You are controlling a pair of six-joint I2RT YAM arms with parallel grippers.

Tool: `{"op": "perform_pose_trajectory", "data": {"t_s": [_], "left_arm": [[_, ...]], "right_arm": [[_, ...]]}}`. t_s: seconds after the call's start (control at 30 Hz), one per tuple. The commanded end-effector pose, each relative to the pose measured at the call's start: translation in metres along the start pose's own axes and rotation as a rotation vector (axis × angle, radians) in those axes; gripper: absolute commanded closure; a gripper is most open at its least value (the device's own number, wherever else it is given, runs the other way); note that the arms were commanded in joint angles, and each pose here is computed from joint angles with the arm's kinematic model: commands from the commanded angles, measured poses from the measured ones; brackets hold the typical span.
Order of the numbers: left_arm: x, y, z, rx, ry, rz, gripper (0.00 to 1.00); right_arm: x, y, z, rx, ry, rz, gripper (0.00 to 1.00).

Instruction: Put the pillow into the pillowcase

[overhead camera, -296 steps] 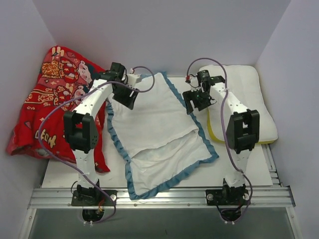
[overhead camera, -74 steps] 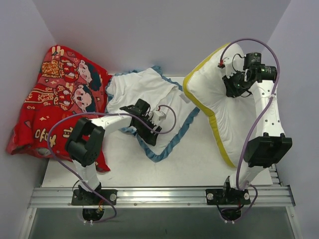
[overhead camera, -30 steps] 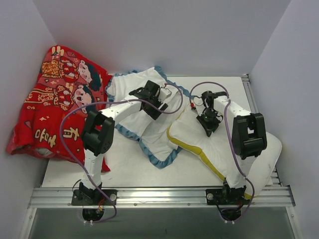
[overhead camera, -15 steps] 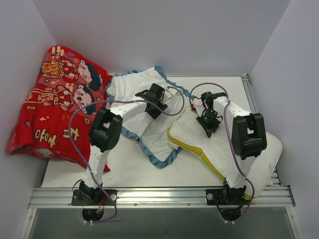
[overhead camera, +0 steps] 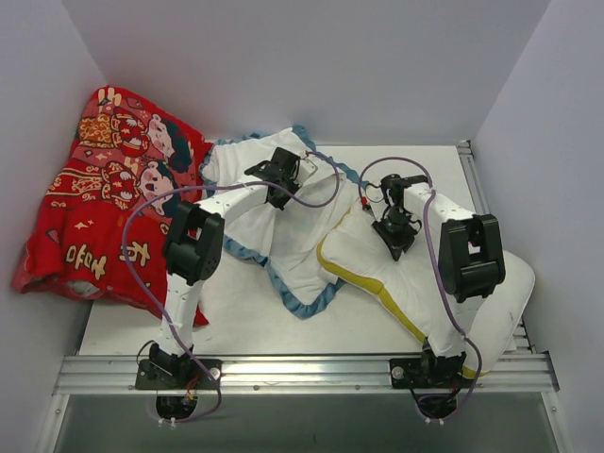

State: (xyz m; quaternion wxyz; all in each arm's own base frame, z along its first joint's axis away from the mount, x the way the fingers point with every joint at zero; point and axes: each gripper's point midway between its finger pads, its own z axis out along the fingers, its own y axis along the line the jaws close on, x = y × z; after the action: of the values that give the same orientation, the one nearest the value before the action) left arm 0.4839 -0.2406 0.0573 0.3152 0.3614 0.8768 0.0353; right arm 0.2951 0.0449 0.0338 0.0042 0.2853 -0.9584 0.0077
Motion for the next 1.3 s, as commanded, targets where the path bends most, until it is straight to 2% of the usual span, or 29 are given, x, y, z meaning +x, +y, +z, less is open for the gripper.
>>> {"op": "perform_pose_trajectory", "data": {"t_s": [0.0,0.13,0.3,0.4,0.63,0.77,0.9,1.1,1.27], "left_arm": [[-0.036,0.001,-0.028,0.047,-0.118,-0.006,1.0],[-0.04,-0.013,-0.042,0.18,-0.151,-0.052,1.0],[-0.045,-0.032,-0.075,0.338,-0.184,-0.066,1.0],[-0.039,-0.045,-0.089,0.407,-0.182,-0.071,1.0],[-0.034,-0.083,-0.113,0.6,-0.177,-0.138,1.0],[-0.049,-0.102,-0.142,0.684,-0.224,-0.153,1.0],[-0.054,-0.099,-0.166,0.695,-0.254,-0.168,1.0],[-0.048,-0.085,-0.185,0.66,-0.269,-0.177,1.0],[-0.05,-0.077,-0.206,0.68,-0.304,-0.179,1.0]], "right_arm": [[0.038,0.011,0.017,-0.045,0.159,0.006,1.0],[0.034,0.018,-0.006,-0.076,0.08,-0.007,1.0],[0.019,0.026,-0.074,-0.08,-0.154,-0.068,1.0],[0.014,0.024,-0.103,-0.047,-0.248,-0.087,1.0],[-0.003,0.045,-0.128,-0.145,-0.379,-0.096,1.0],[-0.002,0.068,-0.136,-0.249,-0.443,-0.143,1.0],[0.006,0.096,-0.123,-0.276,-0.425,-0.306,1.0],[0.013,0.125,-0.085,-0.211,-0.358,-0.578,1.0],[0.014,0.142,-0.07,-0.217,-0.307,-0.679,1.0]]}}
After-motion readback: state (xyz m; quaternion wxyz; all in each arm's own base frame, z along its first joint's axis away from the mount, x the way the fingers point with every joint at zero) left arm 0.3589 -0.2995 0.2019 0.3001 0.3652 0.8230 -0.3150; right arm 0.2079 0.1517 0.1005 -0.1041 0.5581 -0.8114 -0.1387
